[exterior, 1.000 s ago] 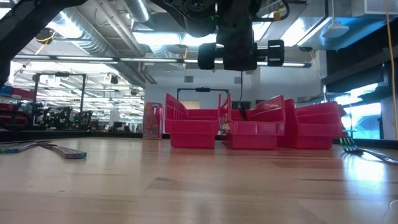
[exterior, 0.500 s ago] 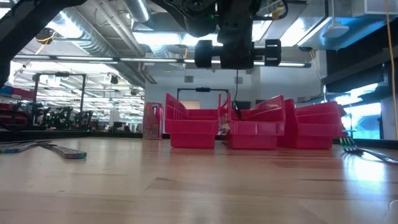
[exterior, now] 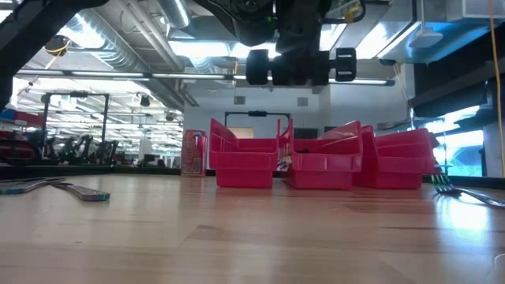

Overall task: Sort silverware
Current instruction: Put the purple table knife into the right red bin

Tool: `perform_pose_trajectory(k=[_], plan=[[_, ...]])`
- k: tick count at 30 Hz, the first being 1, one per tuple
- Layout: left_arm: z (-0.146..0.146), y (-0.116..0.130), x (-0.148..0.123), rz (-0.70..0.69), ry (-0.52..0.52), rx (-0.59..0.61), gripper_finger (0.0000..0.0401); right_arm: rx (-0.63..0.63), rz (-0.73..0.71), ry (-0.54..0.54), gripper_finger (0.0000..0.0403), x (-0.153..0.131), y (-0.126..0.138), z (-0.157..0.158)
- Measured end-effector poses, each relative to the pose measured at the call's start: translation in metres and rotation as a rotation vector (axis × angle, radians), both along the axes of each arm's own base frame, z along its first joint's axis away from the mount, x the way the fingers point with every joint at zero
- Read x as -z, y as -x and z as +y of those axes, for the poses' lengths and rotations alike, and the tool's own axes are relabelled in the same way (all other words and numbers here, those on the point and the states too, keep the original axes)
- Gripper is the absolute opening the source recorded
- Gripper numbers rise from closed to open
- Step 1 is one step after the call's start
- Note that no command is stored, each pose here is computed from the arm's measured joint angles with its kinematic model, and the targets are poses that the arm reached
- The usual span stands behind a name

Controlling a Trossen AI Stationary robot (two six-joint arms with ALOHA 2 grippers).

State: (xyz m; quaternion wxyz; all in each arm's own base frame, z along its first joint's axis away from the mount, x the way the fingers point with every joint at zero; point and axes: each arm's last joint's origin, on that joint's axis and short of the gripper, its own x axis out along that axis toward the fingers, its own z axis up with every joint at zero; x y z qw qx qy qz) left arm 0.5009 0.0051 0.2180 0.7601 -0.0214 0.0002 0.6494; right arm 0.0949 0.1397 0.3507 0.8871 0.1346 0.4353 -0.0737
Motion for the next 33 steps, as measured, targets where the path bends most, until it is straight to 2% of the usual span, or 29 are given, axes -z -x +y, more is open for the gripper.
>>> perform_pose_trajectory(k=[5,13,19,25,33], plan=[[0.001,0.0,0.0,-0.007,0.005,0.012,0.0157,0.0,0.0,0.0,0.0127,0.0,0.0,0.0],[0.005,-0.002,0.001,-0.073,0.036,0.07,0.0159,0.0,0.0,0.0,0.0127,0.0,0.0,0.0],[0.004,-0.003,0.001,-0.062,0.04,0.087,0.0153,0.0,0.0,0.0,0.0127,0.0,0.0,0.0],[-0.006,-0.003,0.001,-0.152,0.055,0.093,0.0106,0.0,0.0,0.0,0.0127,0.0,0.0,0.0],[-0.017,-0.002,-0.001,-0.185,0.062,0.11,0.0012,0.0,0.0,0.0,0.0127,0.0,0.0,0.0]])
